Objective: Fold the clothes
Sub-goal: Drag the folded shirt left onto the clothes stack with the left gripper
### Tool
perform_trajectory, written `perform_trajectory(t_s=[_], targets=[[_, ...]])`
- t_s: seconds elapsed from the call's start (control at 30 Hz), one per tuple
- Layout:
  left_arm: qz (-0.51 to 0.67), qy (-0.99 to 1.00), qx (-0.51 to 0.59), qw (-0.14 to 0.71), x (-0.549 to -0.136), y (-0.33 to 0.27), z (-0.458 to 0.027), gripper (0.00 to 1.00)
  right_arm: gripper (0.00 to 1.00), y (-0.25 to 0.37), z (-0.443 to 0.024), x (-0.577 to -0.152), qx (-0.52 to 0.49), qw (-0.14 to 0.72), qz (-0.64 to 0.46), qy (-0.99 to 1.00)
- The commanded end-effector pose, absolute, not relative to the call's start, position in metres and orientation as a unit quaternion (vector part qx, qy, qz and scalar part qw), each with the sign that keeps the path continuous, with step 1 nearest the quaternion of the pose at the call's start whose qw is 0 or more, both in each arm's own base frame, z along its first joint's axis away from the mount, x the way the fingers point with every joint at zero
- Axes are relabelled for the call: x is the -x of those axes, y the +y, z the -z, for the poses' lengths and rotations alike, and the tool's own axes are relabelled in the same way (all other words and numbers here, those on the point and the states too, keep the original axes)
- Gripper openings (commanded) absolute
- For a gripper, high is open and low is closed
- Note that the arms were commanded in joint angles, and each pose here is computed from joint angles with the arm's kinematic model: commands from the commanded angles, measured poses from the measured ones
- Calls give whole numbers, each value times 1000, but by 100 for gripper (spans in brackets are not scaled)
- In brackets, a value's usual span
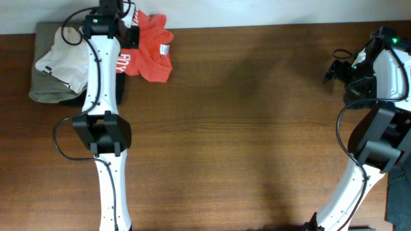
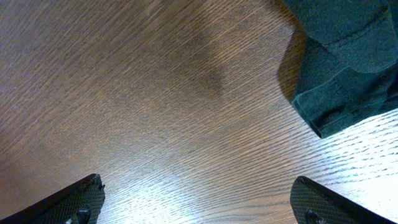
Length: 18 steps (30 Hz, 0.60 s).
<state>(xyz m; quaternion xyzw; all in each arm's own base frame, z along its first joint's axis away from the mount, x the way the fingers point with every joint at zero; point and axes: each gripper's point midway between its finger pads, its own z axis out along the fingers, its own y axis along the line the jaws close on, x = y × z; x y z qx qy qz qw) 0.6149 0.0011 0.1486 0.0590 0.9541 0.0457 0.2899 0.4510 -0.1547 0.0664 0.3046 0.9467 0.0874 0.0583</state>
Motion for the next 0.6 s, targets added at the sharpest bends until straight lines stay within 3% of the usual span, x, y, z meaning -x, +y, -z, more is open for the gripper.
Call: perform_trajectory(t_s=[0.0,0.57], targets=[[-57,944,-16,326,-618,31,-180,1,99,-156,-86,-456,-304,82,-83,946],[-70,923,135,354,-607,154,-198,1,99,-156,-86,-456,-304,82,-83,946]])
